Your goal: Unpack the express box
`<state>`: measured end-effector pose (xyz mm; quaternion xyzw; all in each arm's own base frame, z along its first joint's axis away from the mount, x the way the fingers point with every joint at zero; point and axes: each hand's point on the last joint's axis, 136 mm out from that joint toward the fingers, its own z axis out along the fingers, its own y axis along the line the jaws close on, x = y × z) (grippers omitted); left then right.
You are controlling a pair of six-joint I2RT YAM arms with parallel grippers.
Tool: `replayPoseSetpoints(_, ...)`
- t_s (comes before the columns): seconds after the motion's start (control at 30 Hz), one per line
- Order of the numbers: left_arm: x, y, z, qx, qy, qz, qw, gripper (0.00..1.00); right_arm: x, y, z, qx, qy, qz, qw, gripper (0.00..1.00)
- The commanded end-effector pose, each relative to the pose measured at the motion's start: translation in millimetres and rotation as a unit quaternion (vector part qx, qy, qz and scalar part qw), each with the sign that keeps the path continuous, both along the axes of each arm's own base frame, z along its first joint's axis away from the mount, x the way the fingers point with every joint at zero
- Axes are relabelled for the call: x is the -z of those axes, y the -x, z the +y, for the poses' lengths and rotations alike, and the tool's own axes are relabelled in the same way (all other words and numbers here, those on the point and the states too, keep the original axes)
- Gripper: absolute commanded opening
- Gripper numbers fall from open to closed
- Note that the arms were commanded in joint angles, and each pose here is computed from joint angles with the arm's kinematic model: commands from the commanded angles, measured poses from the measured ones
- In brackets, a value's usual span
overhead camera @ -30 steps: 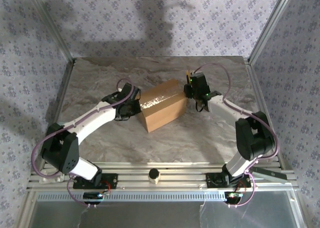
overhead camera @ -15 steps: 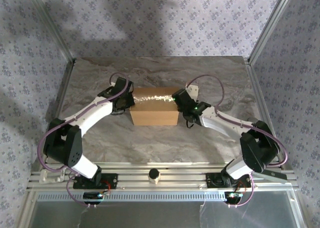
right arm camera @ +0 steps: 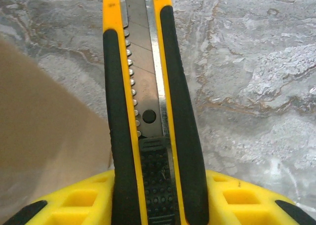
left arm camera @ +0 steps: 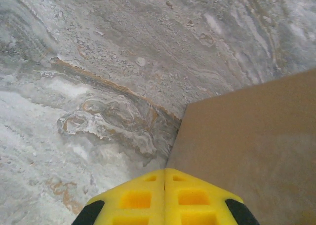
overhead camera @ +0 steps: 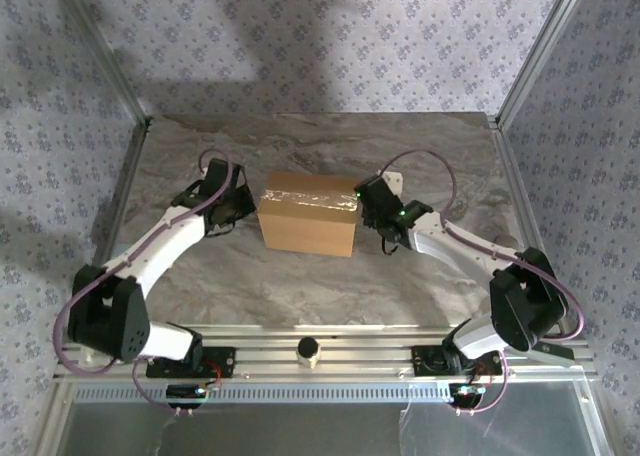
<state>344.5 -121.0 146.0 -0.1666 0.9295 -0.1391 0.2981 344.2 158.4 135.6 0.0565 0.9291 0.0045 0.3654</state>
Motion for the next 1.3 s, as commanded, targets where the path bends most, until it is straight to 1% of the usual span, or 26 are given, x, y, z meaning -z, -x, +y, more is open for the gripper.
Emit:
replayPoseSetpoints(0.0,-2.3,24.6,3.7,0.019,0.001,0.013,1.0,0.0,-20.4,-20.2,-4.4,-0.02,-0.018,-0.02,0.999,0.0)
replayPoseSetpoints(0.13,-5.1,49.6,-0.8,0.038,0.02,0.023,0.999,0.0,-29.6,-46.0,-13.5,-0.02,-0.019,-0.042,0.999,0.0)
replayPoseSetpoints(0.27,-12.9,72.7,-16.3,0.069,0.03,0.02,0.997,0.0,-40.9,-78.8,-14.0,-0.035,-0.022,-0.065,0.997,0.0)
replayPoseSetpoints(0.37,-18.3,84.0,-32.3,0.093,0.044,0.016,0.995,0.0,-50.8,-104.1,-9.4,-0.042,-0.033,-0.078,0.995,0.0)
replayPoseSetpoints(0.47,-18.7,88.1,-44.7,0.101,0.059,0.016,0.993,0.0,-52.4,-120.1,2.8,-0.063,-0.044,-0.087,0.993,0.0)
replayPoseSetpoints(0.63,-15.9,79.9,-60.4,0.103,0.087,0.009,0.991,0.0,-49.6,-132.8,17.6,-0.081,-0.056,-0.086,0.991,0.0)
replayPoseSetpoints(0.73,-12.3,73.2,-66.2,0.105,0.088,0.01,0.991,0.0,-45.4,-132.0,27.6,-0.095,-0.064,-0.082,0.99,0.0)
replayPoseSetpoints(0.87,-12.8,60.9,-68.7,0.101,0.076,0.004,0.992,0.0,-38.0,-119.5,36.0,-0.104,-0.065,-0.072,0.99,0.0)
replayPoseSetpoints(1.07,-19.5,41.7,-69.6,0.094,0.054,-0.012,0.994,0.0,-35.4,-89.6,42.3,-0.104,-0.083,-0.065,0.989,0.0)
replayPoseSetpoints(1.1,-20.2,38.3,-70.1,0.094,0.052,-0.013,0.994,0.0,-26.1,-79.1,41.8,-0.105,-0.081,-0.054,0.99,0.0)
replayPoseSetpoints(1.27,-21.4,27.1,-67.5,0.085,0.045,-0.016,0.995,0.0,-19.1,-49.9,41.3,-0.095,-0.076,-0.041,0.992,0.0)
